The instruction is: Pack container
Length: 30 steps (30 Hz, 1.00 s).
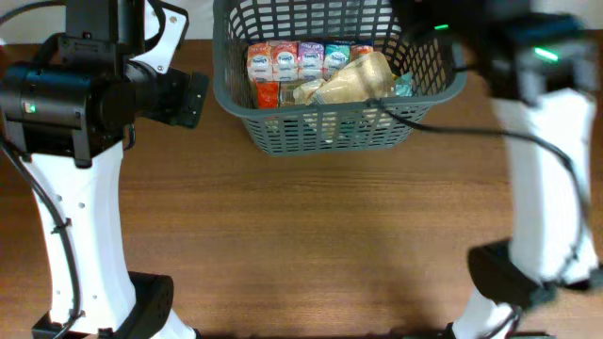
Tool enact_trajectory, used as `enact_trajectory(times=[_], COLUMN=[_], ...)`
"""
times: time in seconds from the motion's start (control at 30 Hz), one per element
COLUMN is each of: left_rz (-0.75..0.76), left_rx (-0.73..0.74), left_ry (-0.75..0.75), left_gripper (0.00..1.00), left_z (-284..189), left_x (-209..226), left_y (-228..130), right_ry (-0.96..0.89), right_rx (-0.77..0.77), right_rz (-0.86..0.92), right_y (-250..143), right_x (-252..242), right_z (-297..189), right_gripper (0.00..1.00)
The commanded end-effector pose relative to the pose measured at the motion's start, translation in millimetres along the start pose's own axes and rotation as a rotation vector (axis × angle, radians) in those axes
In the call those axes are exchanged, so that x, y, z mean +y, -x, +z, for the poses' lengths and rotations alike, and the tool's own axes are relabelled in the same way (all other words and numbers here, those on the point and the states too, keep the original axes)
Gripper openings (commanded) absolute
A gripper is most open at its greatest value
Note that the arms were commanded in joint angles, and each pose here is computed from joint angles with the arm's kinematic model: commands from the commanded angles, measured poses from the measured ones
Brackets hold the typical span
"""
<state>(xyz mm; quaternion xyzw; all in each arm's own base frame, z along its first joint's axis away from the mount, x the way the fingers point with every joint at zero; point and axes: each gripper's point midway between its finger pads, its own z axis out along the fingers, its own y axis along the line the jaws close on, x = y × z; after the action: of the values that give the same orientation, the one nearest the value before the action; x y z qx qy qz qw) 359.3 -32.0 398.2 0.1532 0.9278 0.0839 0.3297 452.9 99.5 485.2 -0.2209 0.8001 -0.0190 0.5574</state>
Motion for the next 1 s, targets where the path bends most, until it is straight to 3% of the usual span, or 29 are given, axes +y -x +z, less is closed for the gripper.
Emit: enact_trajectory(times=[0.0, 0.07, 0.2, 0.33, 0.37, 0.43, 0.97], left_rz=[-0.011, -0.01, -0.01, -0.011, -0.011, -0.01, -0.01], left_rx=[0.005, 0.005, 0.005, 0.005, 0.005, 0.005, 0.005], left_ry=[0.006, 0.006, 0.006, 0.006, 0.006, 0.006, 0.006], left_gripper=[0.99, 0.99, 0.99, 0.99, 0.99, 0.99, 0.99], left_z=[1, 1, 1, 1, 1, 1, 1], left_x=[1, 1, 1, 1, 1, 1, 1], left_y=[-1, -1, -1, -1, -1, -1, -1], right_ry=[-0.187, -0.277, -0.454, -0.324, -0.295, -0.307, -0.304], right_rx=[-0.032, -0.007, 0.143, 0.147, 0.148, 0.172, 0.186], right_rz=[0.088, 0.149, 0.272, 0.355, 0.373, 0.388, 0.396], right_y=[0, -17, -91, -134, -143, -156, -161], right_x=[-68, -107, -195, -215, -217, -223, -222], right_z=[-41, -52, -59, -38, -34, -32, -31], right_gripper=[0.69, 0.73, 0.73, 0.74, 0.99, 0.99, 0.99])
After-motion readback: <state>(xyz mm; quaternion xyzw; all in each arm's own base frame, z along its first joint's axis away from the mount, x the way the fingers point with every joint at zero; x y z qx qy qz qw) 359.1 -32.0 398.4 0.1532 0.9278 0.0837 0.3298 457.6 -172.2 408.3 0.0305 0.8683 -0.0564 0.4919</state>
